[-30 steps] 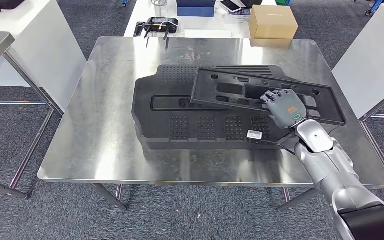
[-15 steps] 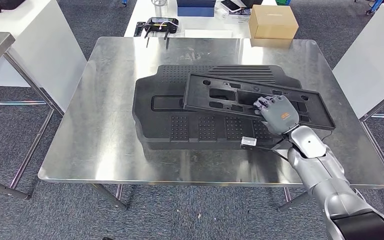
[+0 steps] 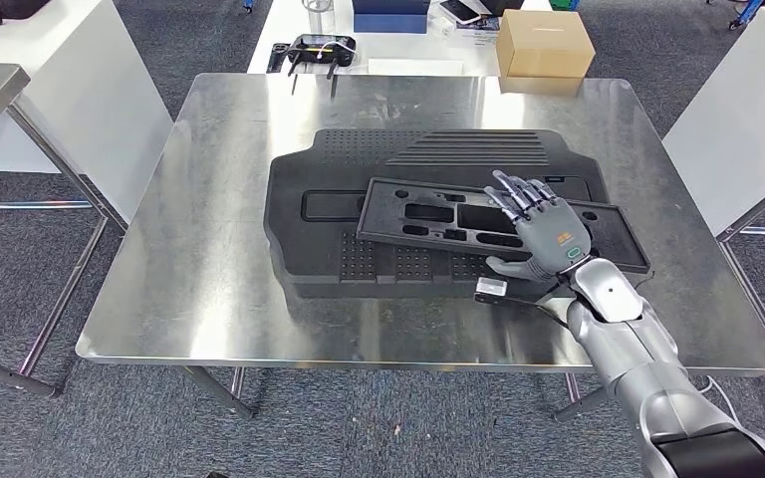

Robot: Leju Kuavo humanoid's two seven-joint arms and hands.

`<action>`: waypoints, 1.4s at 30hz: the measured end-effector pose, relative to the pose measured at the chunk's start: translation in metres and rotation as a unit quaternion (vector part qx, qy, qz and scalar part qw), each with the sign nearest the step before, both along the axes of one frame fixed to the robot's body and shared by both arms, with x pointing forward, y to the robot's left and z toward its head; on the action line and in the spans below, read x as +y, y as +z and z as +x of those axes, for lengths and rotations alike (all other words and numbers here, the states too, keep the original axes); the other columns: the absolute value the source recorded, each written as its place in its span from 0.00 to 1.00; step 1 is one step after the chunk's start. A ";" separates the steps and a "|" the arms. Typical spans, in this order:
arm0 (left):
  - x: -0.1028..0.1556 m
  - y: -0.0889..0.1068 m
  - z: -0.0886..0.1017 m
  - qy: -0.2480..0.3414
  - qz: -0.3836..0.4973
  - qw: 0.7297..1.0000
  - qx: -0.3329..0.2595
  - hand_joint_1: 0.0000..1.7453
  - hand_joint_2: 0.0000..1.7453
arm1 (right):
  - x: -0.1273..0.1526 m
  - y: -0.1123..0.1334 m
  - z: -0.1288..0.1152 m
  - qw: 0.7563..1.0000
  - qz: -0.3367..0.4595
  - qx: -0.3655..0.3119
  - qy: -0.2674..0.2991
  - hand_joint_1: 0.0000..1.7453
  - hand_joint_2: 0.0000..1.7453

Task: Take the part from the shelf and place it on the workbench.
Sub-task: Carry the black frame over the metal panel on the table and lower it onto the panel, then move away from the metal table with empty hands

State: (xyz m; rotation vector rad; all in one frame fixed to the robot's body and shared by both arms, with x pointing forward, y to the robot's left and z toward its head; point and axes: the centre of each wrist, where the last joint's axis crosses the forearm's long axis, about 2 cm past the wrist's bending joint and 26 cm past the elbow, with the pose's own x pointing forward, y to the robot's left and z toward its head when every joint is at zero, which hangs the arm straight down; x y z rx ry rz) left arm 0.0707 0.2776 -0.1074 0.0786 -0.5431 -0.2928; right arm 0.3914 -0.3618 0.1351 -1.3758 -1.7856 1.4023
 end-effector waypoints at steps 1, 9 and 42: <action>-0.001 0.000 0.000 0.000 0.000 1.000 -0.002 0.00 0.00 | 0.000 -0.002 -0.001 1.000 0.003 0.002 0.000 0.00 0.00; -0.005 0.000 0.001 -0.001 -0.002 1.000 -0.007 0.00 0.00 | 0.006 -0.014 -0.009 0.999 0.045 0.021 0.007 0.00 0.00; -0.011 -0.002 -0.016 0.023 0.013 1.000 -0.002 0.00 0.00 | 0.155 0.048 -0.083 0.778 0.505 0.167 0.334 0.00 0.00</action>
